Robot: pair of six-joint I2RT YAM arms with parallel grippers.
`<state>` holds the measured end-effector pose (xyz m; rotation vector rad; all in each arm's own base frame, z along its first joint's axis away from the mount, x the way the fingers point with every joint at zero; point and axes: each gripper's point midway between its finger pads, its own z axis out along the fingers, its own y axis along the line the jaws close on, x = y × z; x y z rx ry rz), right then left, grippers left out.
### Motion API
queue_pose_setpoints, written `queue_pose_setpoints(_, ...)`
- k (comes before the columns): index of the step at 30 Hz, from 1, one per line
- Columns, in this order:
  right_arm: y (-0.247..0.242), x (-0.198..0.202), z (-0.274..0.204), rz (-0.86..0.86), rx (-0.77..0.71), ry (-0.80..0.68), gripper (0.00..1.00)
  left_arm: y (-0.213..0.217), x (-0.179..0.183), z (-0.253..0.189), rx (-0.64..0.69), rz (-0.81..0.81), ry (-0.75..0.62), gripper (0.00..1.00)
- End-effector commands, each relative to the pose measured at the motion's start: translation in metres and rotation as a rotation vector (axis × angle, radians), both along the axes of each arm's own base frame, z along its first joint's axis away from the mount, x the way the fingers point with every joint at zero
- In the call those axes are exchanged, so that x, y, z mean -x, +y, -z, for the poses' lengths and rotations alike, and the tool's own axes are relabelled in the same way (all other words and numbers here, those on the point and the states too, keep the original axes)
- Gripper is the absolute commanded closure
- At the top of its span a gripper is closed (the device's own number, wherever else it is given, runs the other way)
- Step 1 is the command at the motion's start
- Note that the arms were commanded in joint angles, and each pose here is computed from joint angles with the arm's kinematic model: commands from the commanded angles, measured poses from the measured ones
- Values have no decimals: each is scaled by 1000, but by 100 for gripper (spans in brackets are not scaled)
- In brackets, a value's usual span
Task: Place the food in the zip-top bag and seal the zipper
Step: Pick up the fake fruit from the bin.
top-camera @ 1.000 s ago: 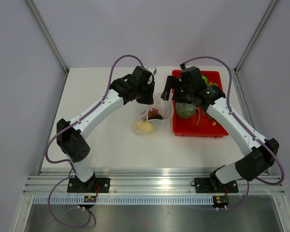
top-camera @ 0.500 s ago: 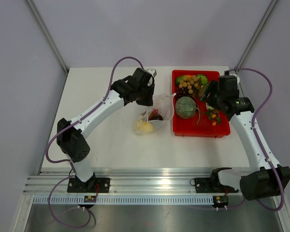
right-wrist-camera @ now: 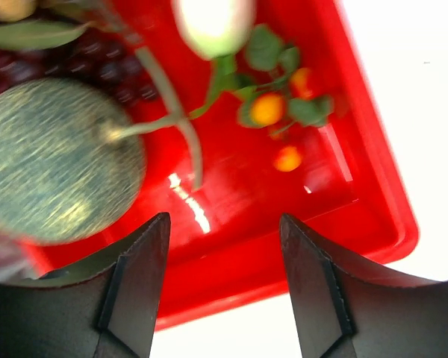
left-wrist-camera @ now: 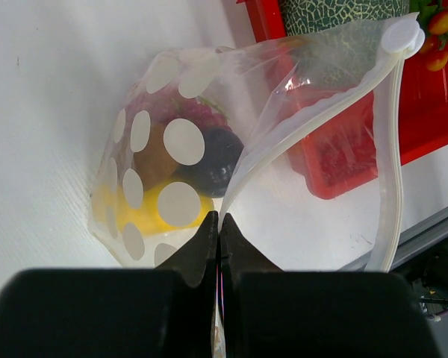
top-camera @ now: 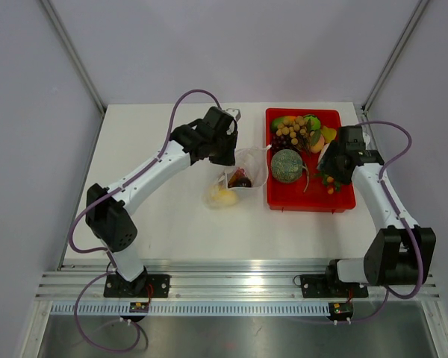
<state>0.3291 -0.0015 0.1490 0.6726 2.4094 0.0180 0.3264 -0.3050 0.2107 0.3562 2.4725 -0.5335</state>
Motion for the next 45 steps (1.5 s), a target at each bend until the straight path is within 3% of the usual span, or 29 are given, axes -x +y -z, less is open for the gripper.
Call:
queue_pose_setpoints(1, -31, -10, 12, 69, 63, 17, 34, -3, -1, -25, 61, 10, -60, 100)
queue_pose_setpoints(16, -46, -11, 92, 92, 25, 180, 40, -2, -2, -23, 51, 8, -61, 100)
queue_pose_setpoints(20, -45, -13, 100, 89, 20, 189, 46, -2, -2, -21, 45, 8, -60, 100)
queue_pose_setpoints(25, -46, -14, 107, 87, 22, 205, 46, -2, -2, -22, 45, 7, -62, 100)
queue_pose_setpoints(29, -45, -16, 108, 84, 19, 205, 51, -3, -3, -22, 48, 9, -60, 100)
queue_pose_setpoints(38, -41, -15, 83, 74, 6, 144, 81, -4, -4, -21, 45, 10, -61, 100)
queue_pose_setpoints(45, -31, -13, 37, 54, -37, 48, 83, -5, -4, -21, 47, 14, -57, 100)
